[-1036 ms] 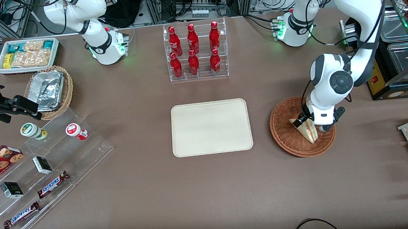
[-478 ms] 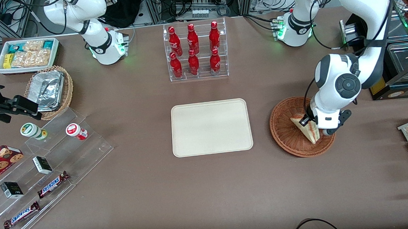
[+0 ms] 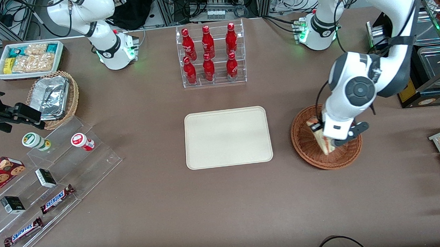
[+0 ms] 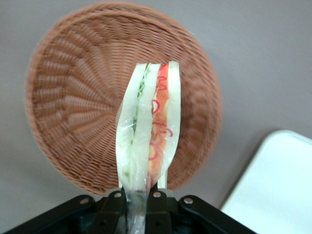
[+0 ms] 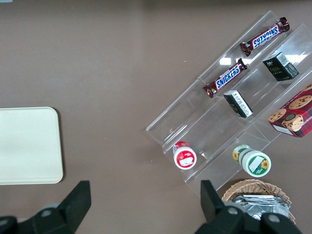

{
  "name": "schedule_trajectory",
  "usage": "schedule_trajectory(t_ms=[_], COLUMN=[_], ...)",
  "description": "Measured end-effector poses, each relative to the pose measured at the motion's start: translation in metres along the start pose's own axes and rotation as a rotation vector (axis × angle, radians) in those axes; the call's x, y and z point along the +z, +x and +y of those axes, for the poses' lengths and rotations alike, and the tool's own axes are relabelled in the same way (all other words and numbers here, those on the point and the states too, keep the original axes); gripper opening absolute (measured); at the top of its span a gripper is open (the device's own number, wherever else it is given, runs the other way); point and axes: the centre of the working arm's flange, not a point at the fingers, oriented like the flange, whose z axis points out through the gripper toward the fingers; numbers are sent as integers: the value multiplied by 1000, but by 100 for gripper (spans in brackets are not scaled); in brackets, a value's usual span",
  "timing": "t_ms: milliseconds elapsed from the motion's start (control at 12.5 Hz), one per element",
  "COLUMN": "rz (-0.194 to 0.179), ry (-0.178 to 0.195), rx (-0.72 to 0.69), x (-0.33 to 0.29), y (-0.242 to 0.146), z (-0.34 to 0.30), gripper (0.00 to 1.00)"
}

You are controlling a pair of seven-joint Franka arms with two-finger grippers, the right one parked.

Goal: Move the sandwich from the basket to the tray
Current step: 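Lift the sandwich with the left gripper and carry it over the beige tray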

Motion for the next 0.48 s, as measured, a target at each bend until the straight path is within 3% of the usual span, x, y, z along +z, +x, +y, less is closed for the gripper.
schedule_trajectory(t_ms=[478], rz=[-39], ry=[-58], rx=[195], x=[0], y=[-58], z=[113], gripper=[12])
